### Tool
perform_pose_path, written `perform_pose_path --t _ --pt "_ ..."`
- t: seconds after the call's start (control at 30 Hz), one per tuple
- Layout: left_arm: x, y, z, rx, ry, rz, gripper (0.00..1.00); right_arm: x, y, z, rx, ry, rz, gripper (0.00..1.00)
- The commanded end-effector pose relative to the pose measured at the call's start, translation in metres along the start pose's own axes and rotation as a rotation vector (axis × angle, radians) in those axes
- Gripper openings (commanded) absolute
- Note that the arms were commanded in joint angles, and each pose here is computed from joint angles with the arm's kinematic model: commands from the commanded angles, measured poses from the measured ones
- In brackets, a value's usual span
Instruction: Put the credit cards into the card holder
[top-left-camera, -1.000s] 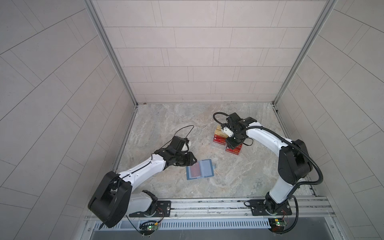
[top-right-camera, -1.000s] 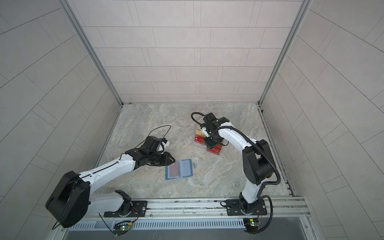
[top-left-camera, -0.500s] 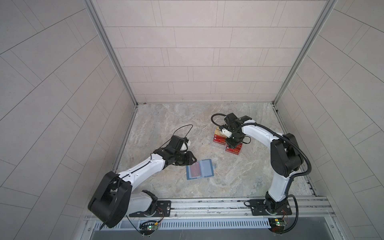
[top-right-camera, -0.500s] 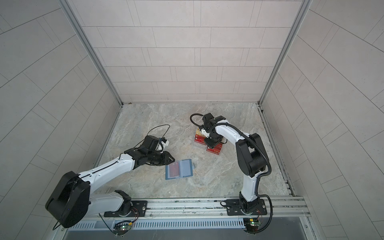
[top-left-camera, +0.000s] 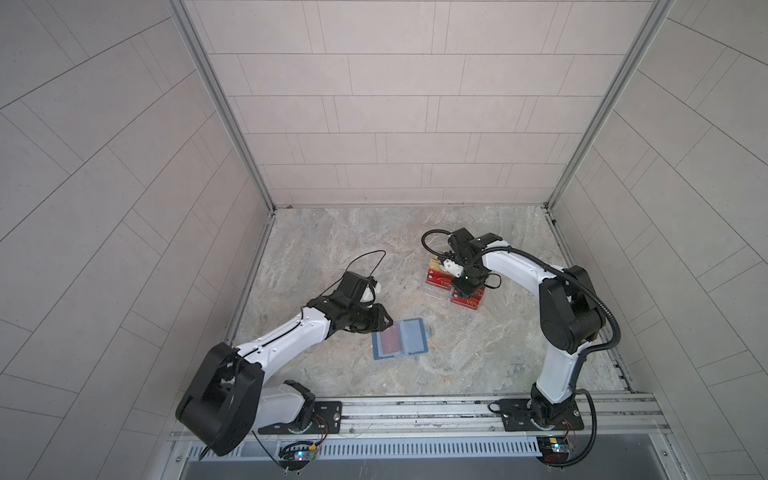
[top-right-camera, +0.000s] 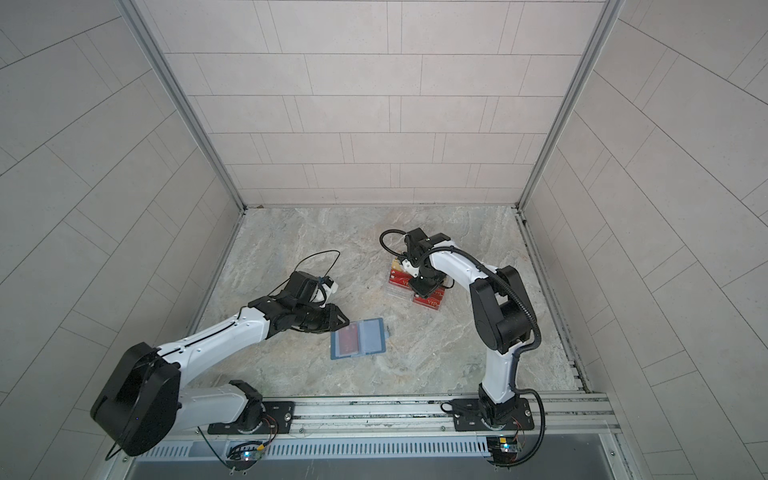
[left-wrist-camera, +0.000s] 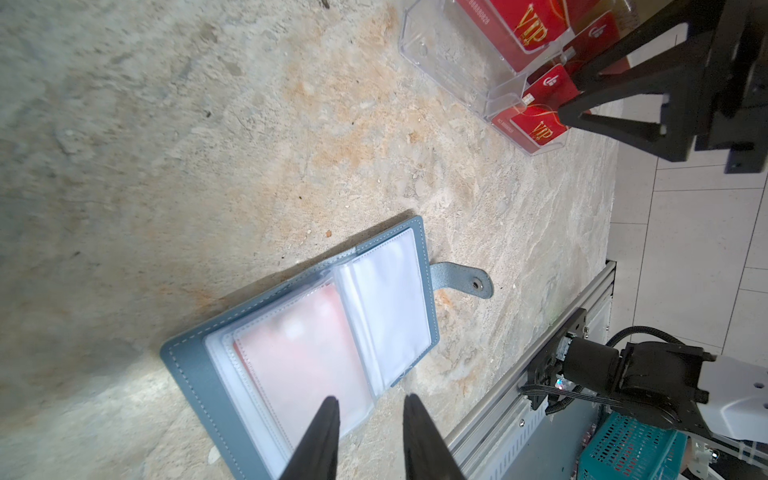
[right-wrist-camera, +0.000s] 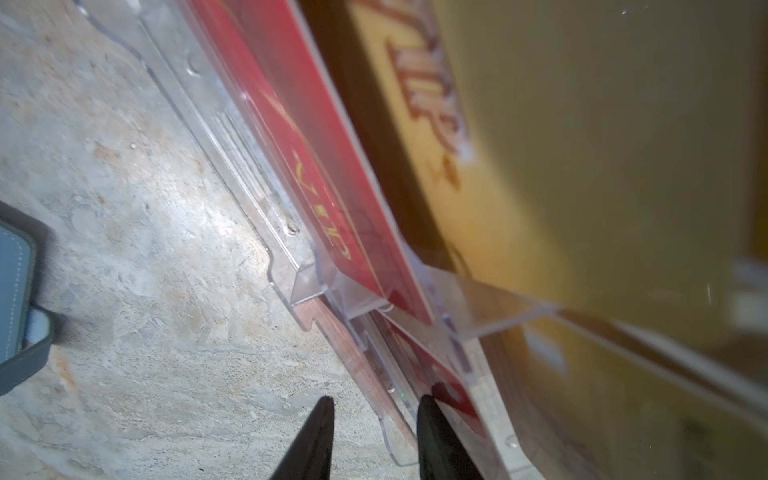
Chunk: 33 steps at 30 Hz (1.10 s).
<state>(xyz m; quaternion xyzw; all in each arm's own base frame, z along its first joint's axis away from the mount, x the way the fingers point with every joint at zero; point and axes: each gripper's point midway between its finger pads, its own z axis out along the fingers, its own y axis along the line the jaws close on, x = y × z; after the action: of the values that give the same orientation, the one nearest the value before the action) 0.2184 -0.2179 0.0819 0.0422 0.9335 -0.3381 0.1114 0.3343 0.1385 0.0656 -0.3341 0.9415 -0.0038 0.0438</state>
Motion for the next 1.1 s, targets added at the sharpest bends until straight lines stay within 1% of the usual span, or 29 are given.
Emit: perform_pose_path --t 0.0,0.1,0.23,0.43,0.63,0.8,0.9,0.97,1.07 --pt "-0.0018 -0.0013 -0.0019 0.005 0.000 0.001 0.32 0.0064 -0.0008 0.0060 0.022 0.031 -0.041 0.37" --pt "-0.0024 -0.0009 -0.0015 0.006 -0.004 -0.004 0.32 0.0097 0.0010 0.0086 0.027 0.047 -0.054 0.36" --pt "-0.0020 -0.0005 -0.0013 0.007 -0.004 -0.006 0.32 0.0077 0.0043 0.0081 0.034 0.039 -0.067 0.33" --pt "-0.0006 -0.0004 -0.0010 0.006 0.006 -0.004 0.32 0.0044 0.0057 0.0052 0.056 0.032 -0.080 0.32" --pt "-0.0006 0.0015 0.0000 0.002 0.005 -0.010 0.32 0.0107 0.0062 0.0103 0.062 0.057 -0.086 0.29" --pt "-0.0008 0.0017 -0.0015 -0.001 0.002 -0.009 0.33 0.0084 0.0042 0.0066 0.085 0.044 -0.082 0.24" --pt "-0.0012 0.0010 -0.0022 0.000 0.001 -0.008 0.33 0.0074 0.0025 0.0051 0.092 0.048 -0.078 0.22" --pt "-0.0011 0.0012 -0.0024 -0.003 0.002 -0.010 0.33 0.0064 0.0024 0.0044 0.092 0.045 -0.078 0.19" --pt "-0.0023 -0.0002 -0.0045 -0.003 -0.004 -0.007 0.33 0.0056 0.0023 0.0050 0.092 0.043 -0.077 0.18"
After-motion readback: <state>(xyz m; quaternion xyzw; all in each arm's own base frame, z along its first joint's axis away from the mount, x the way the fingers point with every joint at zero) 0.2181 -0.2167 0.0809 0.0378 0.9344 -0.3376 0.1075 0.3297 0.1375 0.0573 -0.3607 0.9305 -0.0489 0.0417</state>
